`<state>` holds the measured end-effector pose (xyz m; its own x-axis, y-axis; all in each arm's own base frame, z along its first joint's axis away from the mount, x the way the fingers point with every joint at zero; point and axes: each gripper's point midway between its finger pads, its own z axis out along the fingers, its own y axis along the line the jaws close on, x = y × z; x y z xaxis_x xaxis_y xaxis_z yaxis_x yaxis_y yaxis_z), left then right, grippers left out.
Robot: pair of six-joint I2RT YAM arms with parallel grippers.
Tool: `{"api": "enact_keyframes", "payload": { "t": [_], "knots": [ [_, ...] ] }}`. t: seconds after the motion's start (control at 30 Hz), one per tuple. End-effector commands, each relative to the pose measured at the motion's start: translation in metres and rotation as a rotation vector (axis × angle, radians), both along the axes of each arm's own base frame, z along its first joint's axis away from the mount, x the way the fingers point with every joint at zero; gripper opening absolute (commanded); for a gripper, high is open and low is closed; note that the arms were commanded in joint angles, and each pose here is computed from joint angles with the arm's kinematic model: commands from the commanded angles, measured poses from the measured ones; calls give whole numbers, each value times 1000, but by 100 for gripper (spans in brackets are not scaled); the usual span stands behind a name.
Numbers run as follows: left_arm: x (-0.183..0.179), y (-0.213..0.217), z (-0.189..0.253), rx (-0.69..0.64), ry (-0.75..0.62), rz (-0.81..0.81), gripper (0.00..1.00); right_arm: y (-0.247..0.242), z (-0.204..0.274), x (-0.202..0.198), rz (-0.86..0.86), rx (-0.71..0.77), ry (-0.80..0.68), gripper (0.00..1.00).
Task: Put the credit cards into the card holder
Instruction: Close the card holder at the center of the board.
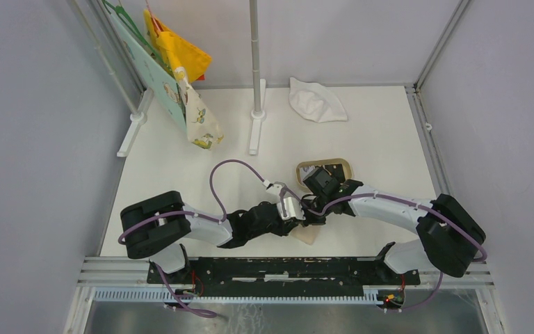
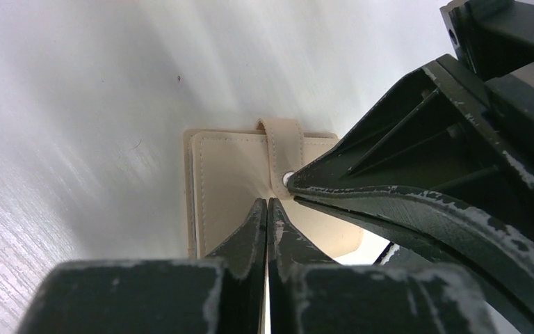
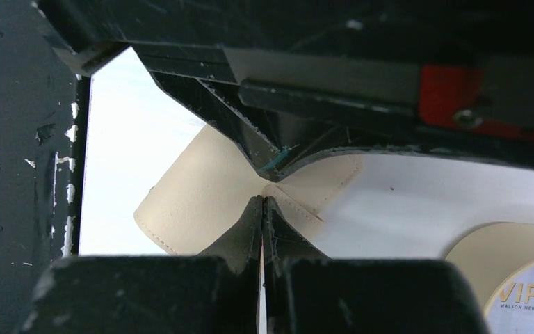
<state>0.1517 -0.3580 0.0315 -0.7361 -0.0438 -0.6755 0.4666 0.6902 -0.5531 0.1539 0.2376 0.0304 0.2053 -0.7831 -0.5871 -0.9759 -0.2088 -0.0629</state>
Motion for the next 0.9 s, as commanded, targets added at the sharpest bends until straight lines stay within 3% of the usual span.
{"api": "enact_keyframes", "payload": {
  "t": [0.0,0.87],
  "knots": [
    [1,-6,18,-56,-46,-19,2,-31,-26,-19,13,-147,46,0],
    [-3,-9,36,-131,-59,-37,2,-62,-42,-39,42,-211,54,0]
  ]
}}
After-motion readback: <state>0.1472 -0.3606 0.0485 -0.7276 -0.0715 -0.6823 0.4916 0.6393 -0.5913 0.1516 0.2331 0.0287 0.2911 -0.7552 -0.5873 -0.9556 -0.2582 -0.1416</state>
